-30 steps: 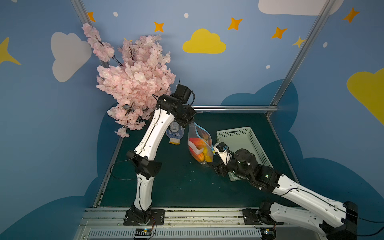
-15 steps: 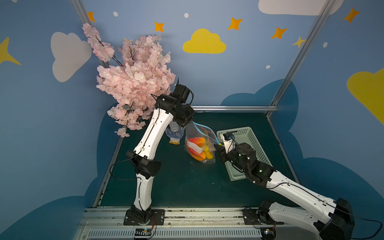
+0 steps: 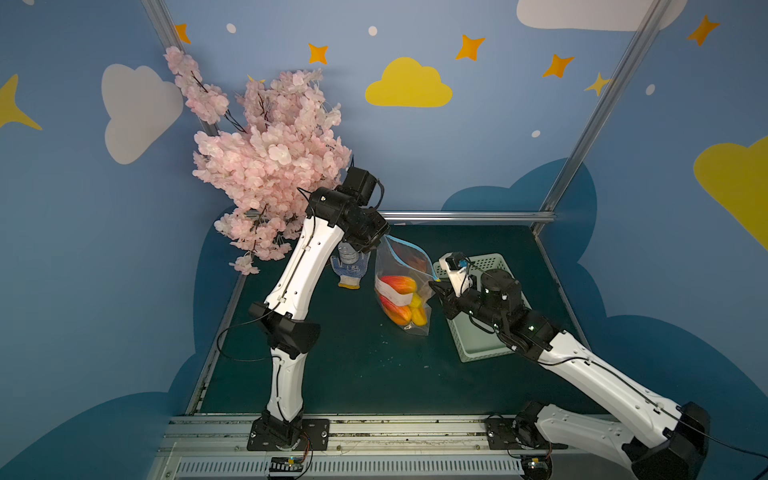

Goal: Place the mango in a zip-top bag and seal the zipper
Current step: Zip the zipper on the zipper food storage bag.

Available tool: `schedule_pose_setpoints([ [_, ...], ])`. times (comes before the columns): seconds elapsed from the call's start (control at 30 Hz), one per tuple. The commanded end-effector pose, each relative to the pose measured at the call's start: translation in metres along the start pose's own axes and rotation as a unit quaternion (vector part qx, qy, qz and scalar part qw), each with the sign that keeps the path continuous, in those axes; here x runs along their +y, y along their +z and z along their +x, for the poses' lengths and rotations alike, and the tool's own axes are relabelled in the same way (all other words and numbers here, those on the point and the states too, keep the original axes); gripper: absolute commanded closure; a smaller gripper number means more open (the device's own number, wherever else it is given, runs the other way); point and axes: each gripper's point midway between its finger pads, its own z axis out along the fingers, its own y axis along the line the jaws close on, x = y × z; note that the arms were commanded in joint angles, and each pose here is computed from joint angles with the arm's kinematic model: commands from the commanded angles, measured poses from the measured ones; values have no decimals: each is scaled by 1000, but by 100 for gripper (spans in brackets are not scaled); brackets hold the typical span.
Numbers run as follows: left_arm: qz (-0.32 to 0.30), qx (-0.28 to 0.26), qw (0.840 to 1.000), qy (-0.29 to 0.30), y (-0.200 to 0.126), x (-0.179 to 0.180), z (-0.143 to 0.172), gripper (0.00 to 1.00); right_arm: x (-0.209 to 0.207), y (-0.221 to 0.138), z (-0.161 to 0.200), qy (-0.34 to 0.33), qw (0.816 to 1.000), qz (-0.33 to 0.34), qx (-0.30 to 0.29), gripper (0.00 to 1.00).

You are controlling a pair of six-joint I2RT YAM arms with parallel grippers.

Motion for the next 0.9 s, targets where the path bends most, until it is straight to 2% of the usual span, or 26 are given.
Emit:
schedule_pose_setpoints([
  [0.0,21,26,999,-25,-46,6,23,44,0,1,-9,-28,999,-13,20,100],
  [0.1,52,45,996,-54,-59,-3,37,43,-2,6,-12,-47,998,-15,27,100],
  [0.23,107,115,984,-85,-50,-40,72,39,4,6,-14,-79,996,-31,31,100],
  [0.43,95,202,972,-79,-26,-62,123,39,9,-10,-15,-120,991,-44,29,100],
  [0.63,62,239,967,-68,-8,-59,144,39,8,-19,-18,-136,990,-39,12,100],
  [0.87,41,218,973,-64,-25,-43,137,39,0,-16,-13,-168,985,-20,19,100],
])
